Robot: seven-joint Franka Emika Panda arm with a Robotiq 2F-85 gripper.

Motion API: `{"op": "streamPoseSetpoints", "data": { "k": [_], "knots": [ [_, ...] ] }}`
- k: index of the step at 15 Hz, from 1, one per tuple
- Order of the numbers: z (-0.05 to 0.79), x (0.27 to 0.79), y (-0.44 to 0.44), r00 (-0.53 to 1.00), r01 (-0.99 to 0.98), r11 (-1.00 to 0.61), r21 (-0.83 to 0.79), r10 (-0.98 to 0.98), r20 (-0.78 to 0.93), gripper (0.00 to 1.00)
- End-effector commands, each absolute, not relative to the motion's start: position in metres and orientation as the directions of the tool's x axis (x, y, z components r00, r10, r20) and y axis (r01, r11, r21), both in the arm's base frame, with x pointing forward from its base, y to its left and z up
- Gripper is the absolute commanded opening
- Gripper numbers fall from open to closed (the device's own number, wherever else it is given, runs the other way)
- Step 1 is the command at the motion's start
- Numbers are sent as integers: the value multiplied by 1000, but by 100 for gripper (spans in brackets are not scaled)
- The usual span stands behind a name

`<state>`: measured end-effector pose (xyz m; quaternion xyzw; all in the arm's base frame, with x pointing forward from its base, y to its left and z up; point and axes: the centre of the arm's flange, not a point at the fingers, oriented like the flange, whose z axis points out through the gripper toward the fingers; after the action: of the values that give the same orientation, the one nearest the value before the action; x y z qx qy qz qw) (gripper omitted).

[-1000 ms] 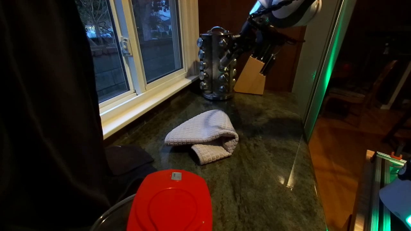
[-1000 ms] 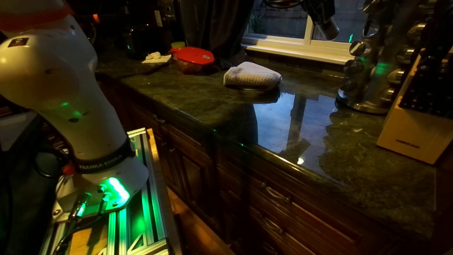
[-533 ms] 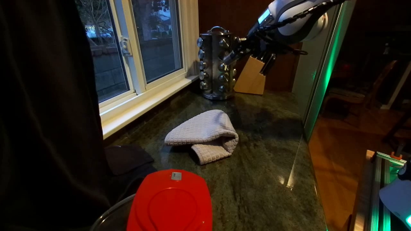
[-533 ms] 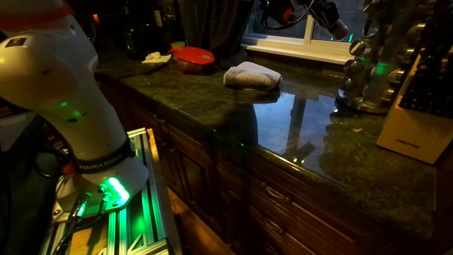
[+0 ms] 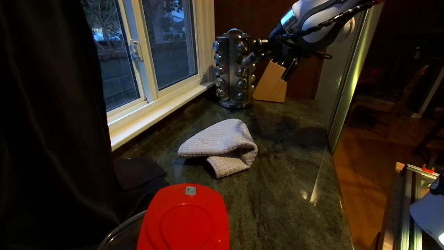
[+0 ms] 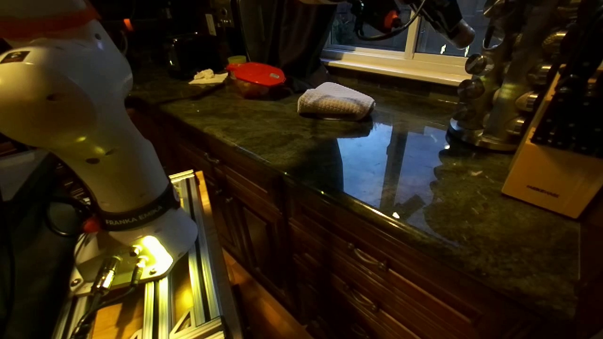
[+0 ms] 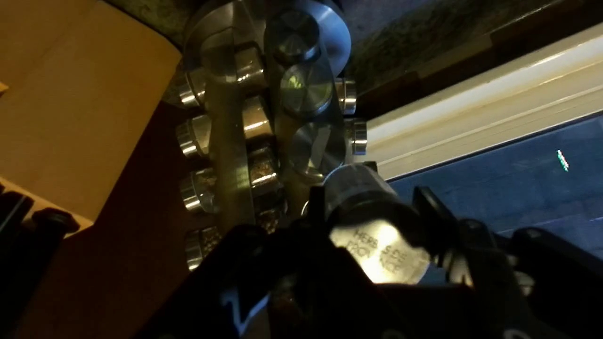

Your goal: Place the spice bottle in the second hole from the top on the spice rack holder

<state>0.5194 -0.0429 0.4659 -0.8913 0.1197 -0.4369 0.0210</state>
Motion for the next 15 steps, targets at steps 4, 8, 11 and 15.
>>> {"op": "streamPoseSetpoints", "data": {
  "k": [4, 8, 11, 15],
  "knots": [
    [454, 522, -55, 516, -235, -964, -127, -234, 824, 24],
    [450, 525, -46, 500, -206, -969, -138, -226, 836, 24],
    [443, 528, -38, 496, -194, -971, -139, -219, 840, 24],
    [439, 532, -41, 466, -195, -970, -148, -225, 856, 24]
  ]
}}
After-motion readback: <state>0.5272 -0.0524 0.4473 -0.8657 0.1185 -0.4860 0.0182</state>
